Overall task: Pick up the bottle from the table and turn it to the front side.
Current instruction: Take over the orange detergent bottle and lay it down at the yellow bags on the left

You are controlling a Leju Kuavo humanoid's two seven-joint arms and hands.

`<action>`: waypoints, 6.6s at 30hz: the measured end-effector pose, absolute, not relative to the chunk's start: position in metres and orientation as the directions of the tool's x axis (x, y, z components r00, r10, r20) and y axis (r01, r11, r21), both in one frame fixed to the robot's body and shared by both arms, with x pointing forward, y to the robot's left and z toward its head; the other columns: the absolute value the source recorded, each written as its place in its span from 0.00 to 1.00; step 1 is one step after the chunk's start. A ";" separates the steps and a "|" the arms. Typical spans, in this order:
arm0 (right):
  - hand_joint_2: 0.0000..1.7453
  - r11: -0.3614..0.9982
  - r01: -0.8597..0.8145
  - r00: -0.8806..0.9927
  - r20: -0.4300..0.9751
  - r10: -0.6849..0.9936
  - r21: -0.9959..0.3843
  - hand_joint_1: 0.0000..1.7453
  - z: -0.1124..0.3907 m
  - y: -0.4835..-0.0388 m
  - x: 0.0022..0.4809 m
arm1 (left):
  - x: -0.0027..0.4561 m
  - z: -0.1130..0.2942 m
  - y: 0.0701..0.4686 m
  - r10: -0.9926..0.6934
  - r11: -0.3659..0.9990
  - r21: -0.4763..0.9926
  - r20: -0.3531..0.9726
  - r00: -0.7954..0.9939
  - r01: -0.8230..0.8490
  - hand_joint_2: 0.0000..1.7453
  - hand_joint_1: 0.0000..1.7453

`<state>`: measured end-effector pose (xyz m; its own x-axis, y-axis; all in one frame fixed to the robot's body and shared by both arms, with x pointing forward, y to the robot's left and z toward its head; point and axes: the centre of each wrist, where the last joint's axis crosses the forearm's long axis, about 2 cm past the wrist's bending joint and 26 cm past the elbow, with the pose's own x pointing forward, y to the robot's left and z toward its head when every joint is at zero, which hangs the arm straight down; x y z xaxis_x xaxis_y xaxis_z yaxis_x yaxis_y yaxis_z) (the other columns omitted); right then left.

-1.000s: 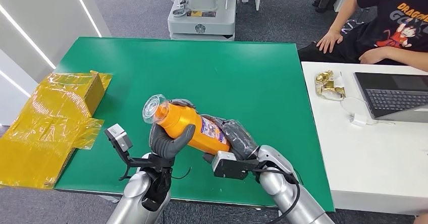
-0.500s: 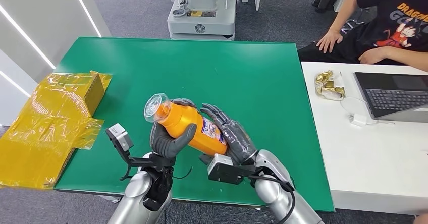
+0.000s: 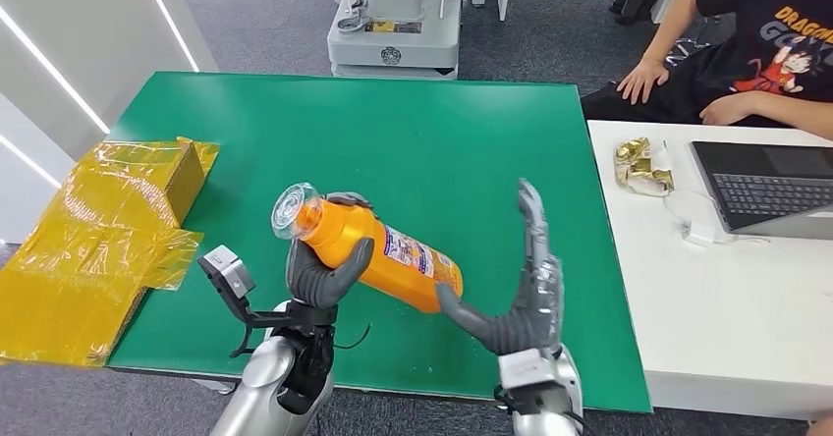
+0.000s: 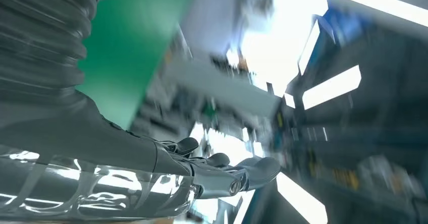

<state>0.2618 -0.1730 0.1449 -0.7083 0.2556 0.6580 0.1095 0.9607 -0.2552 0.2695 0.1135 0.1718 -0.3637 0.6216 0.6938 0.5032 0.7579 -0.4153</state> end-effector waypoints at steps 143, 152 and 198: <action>1.00 0.959 0.279 -0.686 0.708 0.170 0.040 0.00 0.161 -0.194 0.177 | 0.345 0.117 0.506 -0.899 -0.299 0.846 -0.096 -0.427 0.441 1.00 1.00; 1.00 0.966 0.252 -0.678 0.723 0.130 0.063 0.00 0.158 -0.190 0.177 | 0.362 0.120 0.488 -0.890 -0.297 0.846 -0.078 -0.449 0.442 1.00 1.00; 1.00 0.971 0.238 -0.684 0.716 0.140 0.038 0.00 0.173 -0.187 0.177 | 0.388 0.119 0.450 -0.892 -0.273 0.864 -0.063 -0.448 0.422 1.00 0.00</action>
